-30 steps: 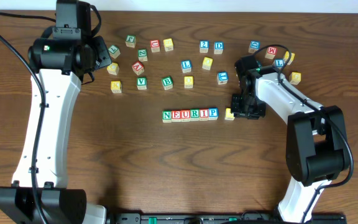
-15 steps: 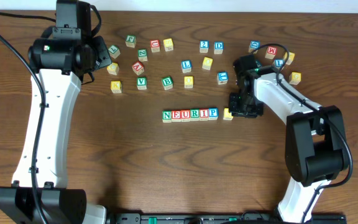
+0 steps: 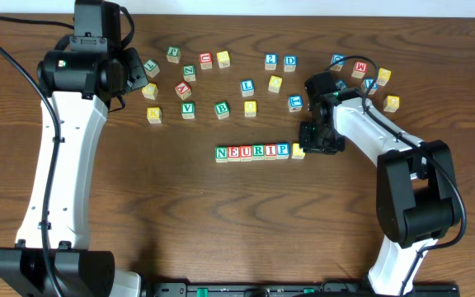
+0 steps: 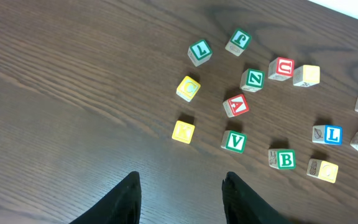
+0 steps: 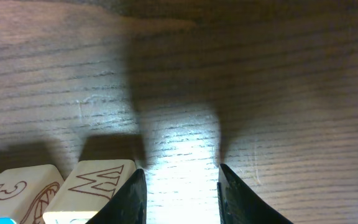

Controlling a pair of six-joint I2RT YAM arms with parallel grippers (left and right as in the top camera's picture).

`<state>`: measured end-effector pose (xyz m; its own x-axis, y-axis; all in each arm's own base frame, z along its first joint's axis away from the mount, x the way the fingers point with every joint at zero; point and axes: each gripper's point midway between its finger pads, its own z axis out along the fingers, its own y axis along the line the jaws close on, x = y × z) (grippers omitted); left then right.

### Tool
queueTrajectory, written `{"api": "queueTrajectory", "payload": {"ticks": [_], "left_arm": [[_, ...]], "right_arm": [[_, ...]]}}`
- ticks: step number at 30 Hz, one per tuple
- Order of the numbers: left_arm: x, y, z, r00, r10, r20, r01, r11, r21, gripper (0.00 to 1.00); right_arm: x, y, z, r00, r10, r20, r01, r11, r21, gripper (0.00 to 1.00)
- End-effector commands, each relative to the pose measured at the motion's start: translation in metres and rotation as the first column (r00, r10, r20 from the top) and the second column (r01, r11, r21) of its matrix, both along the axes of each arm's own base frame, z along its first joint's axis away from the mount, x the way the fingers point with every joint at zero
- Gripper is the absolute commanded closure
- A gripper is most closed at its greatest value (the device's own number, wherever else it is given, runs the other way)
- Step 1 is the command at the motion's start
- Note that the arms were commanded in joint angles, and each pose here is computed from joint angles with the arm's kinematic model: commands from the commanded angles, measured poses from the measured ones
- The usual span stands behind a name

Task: Spell out NEURIPS
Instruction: 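Release the S block and push it left against the P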

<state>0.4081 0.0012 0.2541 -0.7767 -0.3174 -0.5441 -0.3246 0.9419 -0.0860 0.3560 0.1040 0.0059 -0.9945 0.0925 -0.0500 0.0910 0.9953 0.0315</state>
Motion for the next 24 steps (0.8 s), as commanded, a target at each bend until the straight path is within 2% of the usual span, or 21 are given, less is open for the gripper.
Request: {"api": "queueTrajectory", "payload": {"ticks": [1, 24], "left_arm": [[0.000, 0.004, -0.008, 1.000, -0.002, -0.023, 0.003, 1.000, 0.021, 0.58], [0.000, 0.004, -0.008, 1.000, -0.002, -0.023, 0.003, 1.000, 0.021, 0.58]], "right_arm": [[0.000, 0.005, 0.005, 1.000, 0.025, 0.015, -0.025, 1.000, 0.007, 0.68], [0.007, 0.016, 0.006, 0.997, 0.059, 0.044, -0.062, 0.996, 0.065, 0.69]]}}
